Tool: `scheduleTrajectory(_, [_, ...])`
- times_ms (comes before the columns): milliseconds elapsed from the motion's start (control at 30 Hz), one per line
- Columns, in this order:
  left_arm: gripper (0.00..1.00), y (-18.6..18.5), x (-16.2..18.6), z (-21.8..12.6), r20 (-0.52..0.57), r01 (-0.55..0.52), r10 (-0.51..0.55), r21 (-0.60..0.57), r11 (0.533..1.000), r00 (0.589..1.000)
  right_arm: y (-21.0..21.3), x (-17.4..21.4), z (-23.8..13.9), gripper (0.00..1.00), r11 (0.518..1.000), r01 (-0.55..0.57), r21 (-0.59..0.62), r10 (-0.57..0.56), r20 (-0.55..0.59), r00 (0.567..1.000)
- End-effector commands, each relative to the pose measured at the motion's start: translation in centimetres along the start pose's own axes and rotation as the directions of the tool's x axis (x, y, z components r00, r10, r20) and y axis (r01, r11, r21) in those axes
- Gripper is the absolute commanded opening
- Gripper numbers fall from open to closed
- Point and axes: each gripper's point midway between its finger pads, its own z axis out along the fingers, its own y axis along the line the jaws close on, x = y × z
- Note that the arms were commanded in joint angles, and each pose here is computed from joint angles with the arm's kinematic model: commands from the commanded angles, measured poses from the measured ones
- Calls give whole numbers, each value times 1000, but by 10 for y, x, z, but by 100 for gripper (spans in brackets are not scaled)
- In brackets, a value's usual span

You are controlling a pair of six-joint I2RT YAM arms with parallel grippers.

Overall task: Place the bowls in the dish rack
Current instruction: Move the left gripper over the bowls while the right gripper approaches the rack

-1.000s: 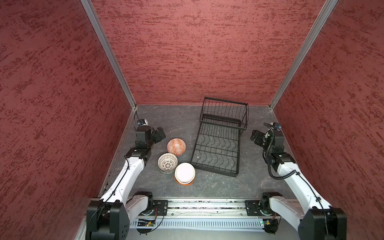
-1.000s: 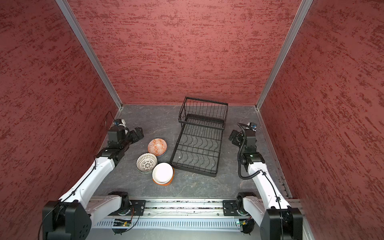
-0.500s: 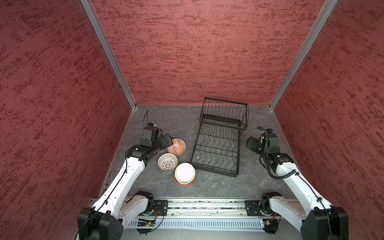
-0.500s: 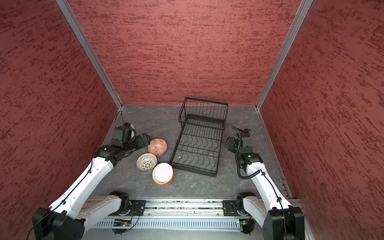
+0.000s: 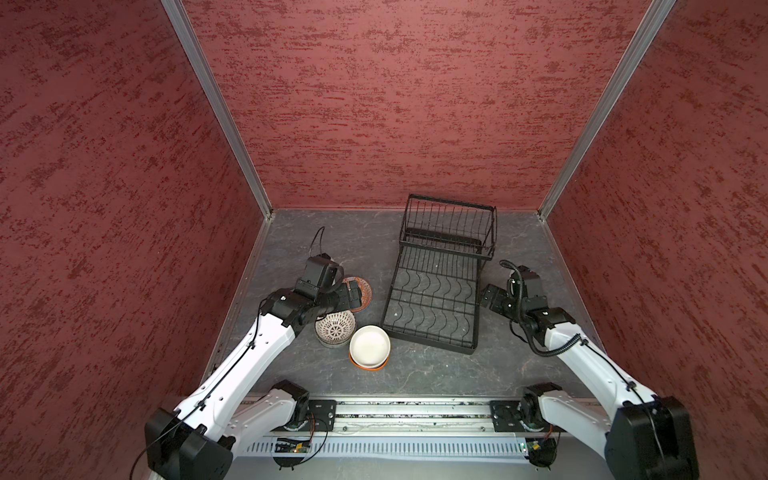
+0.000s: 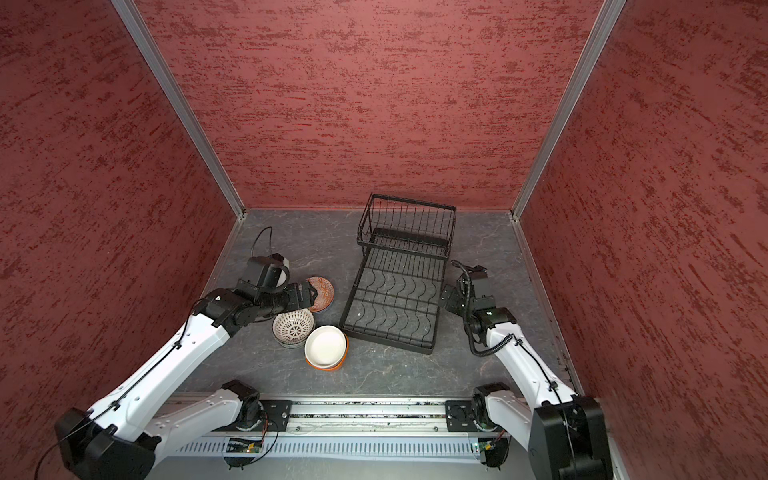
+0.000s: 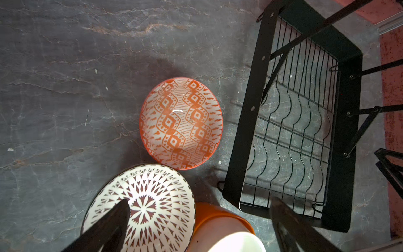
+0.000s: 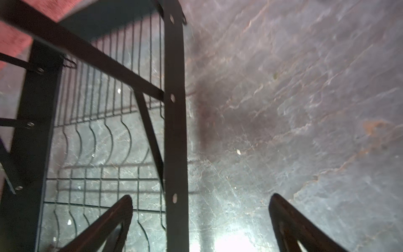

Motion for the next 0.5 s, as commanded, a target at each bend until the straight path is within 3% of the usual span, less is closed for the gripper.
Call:
scheduleTrajectory(0, [100, -3, 7, -7, -31, 1, -1, -1, 1000, 1000, 5, 3, 9, 99, 1000, -17, -17, 17, -10, 1000])
scheduleTrajectory(467, [99, -4, 31, -8, -100, -35, 32, -22, 999, 994, -32, 14, 35, 99, 981, 26, 194, -16, -57, 998])
